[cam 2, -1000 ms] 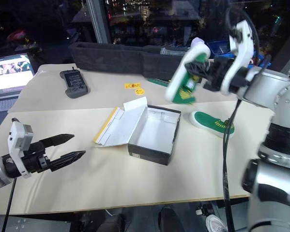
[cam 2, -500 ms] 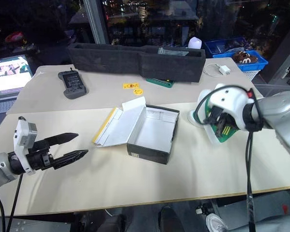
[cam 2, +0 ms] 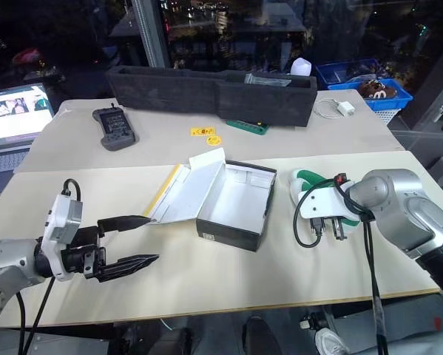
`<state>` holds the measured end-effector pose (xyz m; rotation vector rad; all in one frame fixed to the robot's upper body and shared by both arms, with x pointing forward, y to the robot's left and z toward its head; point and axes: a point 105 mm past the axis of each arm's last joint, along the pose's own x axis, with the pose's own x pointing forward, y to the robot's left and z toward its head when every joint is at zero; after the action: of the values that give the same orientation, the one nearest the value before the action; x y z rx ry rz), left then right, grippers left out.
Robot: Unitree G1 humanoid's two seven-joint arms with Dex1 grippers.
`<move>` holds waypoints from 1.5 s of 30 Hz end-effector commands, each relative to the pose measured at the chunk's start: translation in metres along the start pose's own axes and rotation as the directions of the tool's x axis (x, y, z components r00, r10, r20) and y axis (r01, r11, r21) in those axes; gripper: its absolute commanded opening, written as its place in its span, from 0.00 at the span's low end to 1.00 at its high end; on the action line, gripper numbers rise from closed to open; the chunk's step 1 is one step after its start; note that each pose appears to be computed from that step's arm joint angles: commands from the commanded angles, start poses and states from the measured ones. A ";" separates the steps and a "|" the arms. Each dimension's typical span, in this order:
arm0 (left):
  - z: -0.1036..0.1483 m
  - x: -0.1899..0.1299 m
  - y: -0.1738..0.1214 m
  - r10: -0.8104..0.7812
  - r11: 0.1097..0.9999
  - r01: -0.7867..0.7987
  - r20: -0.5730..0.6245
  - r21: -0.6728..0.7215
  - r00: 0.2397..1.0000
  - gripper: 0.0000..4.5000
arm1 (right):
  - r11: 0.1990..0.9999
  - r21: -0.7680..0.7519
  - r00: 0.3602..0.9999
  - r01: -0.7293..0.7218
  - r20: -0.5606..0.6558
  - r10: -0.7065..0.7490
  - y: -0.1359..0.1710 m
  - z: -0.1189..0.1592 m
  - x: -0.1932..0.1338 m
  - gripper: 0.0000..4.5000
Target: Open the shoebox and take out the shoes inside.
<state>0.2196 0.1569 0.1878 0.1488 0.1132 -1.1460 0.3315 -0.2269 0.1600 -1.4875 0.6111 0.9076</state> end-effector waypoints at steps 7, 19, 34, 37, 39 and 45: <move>0.018 0.008 -0.004 -0.023 0.994 0.022 0.008 0.107 1.000 1.00 | 1.000 -0.025 1.000 -0.004 0.016 0.004 0.005 0.002 0.001 0.01; 0.017 0.012 0.000 -0.013 0.994 0.011 0.012 0.112 1.000 1.00 | 0.986 0.155 0.982 0.066 0.167 -0.092 -0.018 0.020 -0.051 0.47; -0.004 -0.044 0.098 0.819 0.562 -0.822 0.203 -0.091 0.537 1.00 | 0.334 0.917 0.578 0.220 0.153 -0.802 -0.049 0.028 -0.082 0.47; -0.017 -0.067 0.111 0.915 0.386 -0.913 0.180 -0.133 0.361 1.00 | 0.172 0.933 0.505 0.317 -0.012 -0.863 -0.039 0.016 -0.073 0.47; -0.025 -0.076 0.115 0.944 0.308 -0.938 0.169 -0.158 0.282 1.00 | 0.159 0.915 0.480 0.371 -0.042 -0.876 -0.032 0.017 -0.067 0.47; -0.063 -0.093 0.118 0.979 0.195 -0.969 0.088 -0.151 0.183 1.00 | 0.180 0.833 0.466 0.522 -0.102 -0.879 -0.005 0.004 -0.050 0.47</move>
<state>0.2907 0.2945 0.1364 0.0073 -0.0525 0.1993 0.3118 -0.2274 0.1858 -0.4975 -0.0324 0.0731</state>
